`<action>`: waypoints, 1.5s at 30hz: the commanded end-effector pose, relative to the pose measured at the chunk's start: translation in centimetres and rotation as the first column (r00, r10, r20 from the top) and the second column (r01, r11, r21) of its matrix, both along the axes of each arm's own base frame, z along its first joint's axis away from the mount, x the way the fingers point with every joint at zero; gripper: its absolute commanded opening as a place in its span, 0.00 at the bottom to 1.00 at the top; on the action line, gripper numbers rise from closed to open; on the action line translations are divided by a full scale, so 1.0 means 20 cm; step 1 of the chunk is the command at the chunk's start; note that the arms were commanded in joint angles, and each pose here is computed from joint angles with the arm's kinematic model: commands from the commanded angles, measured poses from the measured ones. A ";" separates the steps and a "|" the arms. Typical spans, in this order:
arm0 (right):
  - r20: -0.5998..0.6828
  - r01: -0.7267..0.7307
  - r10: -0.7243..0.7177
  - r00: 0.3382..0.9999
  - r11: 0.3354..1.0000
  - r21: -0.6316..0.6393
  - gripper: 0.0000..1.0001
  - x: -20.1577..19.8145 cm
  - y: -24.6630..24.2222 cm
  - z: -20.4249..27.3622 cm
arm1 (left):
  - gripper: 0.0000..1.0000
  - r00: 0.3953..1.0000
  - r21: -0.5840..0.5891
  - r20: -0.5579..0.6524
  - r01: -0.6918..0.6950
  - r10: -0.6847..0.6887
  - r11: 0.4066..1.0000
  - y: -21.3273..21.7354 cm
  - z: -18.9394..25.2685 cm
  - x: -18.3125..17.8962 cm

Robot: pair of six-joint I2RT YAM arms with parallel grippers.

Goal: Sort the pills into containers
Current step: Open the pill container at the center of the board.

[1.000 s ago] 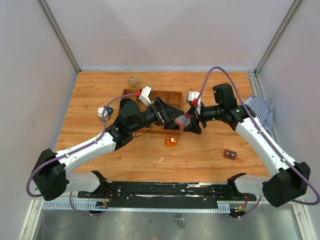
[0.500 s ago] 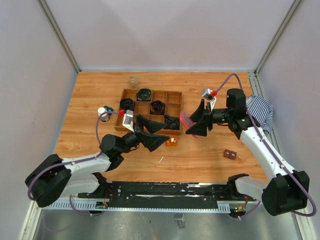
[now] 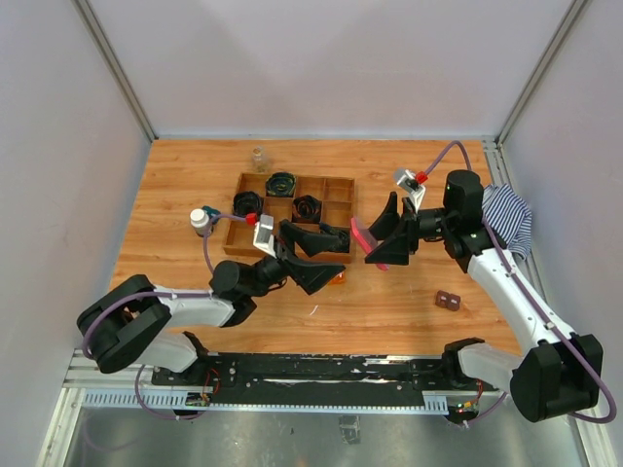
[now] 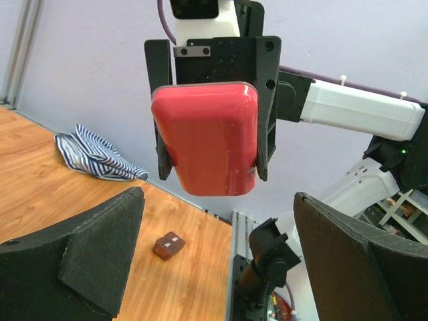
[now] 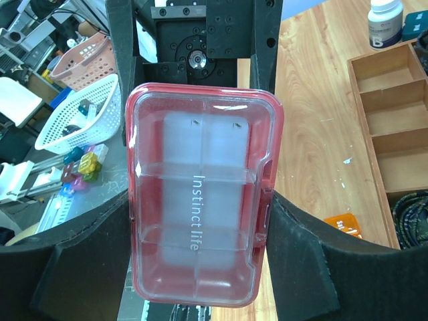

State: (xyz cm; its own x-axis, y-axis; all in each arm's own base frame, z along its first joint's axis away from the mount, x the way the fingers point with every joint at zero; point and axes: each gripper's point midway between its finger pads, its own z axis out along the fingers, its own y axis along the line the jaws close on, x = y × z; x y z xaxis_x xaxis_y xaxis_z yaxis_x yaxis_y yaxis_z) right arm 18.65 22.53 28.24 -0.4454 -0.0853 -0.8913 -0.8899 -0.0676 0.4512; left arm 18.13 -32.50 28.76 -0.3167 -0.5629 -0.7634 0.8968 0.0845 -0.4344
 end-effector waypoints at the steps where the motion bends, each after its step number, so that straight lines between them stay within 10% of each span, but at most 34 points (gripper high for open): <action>1: 0.040 -0.042 0.041 0.998 0.999 0.028 0.20 -0.03 -0.02 0.08 | 0.99 0.988 -0.243 0.127 -0.058 0.091 0.968 0.09 0.30 -0.07; 45: -0.007 -0.090 0.090 0.996 0.996 0.010 0.21 -0.04 0.03 0.00 | 0.73 0.996 -0.317 0.032 -0.064 0.078 0.946 -0.11 0.39 0.00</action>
State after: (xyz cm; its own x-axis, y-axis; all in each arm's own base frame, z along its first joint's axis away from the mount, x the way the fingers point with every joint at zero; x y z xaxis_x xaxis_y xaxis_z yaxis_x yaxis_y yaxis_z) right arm 18.31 22.66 27.33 -0.4770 -0.1101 -0.8720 -0.8645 -0.1204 0.4881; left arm 19.99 -37.05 30.12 -0.3311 -0.6446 -0.6892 0.8453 0.1220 -0.5202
